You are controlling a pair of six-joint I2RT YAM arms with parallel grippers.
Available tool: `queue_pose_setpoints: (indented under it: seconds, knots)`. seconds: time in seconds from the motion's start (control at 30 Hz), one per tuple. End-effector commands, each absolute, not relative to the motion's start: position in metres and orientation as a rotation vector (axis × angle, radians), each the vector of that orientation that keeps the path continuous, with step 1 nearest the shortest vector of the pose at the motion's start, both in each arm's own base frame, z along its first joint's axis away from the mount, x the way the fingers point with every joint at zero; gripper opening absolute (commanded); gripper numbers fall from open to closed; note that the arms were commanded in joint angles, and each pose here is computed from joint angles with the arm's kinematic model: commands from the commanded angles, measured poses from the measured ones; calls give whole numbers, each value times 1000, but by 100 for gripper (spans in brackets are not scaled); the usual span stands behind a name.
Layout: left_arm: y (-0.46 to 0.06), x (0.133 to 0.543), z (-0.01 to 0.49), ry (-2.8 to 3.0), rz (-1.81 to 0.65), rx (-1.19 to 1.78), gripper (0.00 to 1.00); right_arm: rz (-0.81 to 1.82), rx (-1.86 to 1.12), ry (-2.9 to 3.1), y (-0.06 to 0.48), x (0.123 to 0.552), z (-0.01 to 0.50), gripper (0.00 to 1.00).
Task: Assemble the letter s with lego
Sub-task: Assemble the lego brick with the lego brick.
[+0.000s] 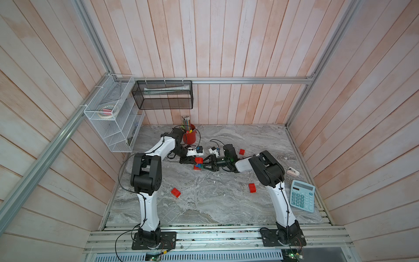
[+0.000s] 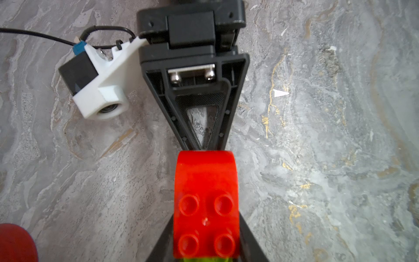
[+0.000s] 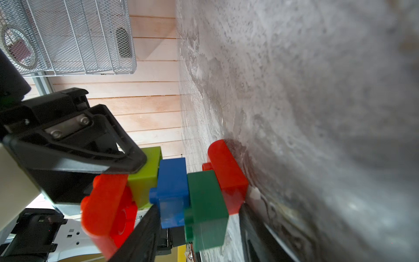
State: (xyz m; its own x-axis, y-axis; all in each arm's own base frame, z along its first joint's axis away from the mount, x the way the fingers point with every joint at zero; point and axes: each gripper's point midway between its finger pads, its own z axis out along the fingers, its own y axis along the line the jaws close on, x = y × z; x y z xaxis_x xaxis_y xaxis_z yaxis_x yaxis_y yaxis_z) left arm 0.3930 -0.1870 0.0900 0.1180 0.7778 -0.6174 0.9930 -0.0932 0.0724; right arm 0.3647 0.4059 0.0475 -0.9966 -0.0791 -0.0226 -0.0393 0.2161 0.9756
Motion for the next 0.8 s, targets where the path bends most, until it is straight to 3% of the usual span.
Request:
queue_pose_setpoints:
  seconds: [0.0,0.77]
  knots:
    - [-194,387,98,1677,-626,1912,30,-1802,-3,-2474,398,358,10,56]
    - [-193,383,92,1692,-613,1948,32,-1749,15,-2519,393,357,5,53]
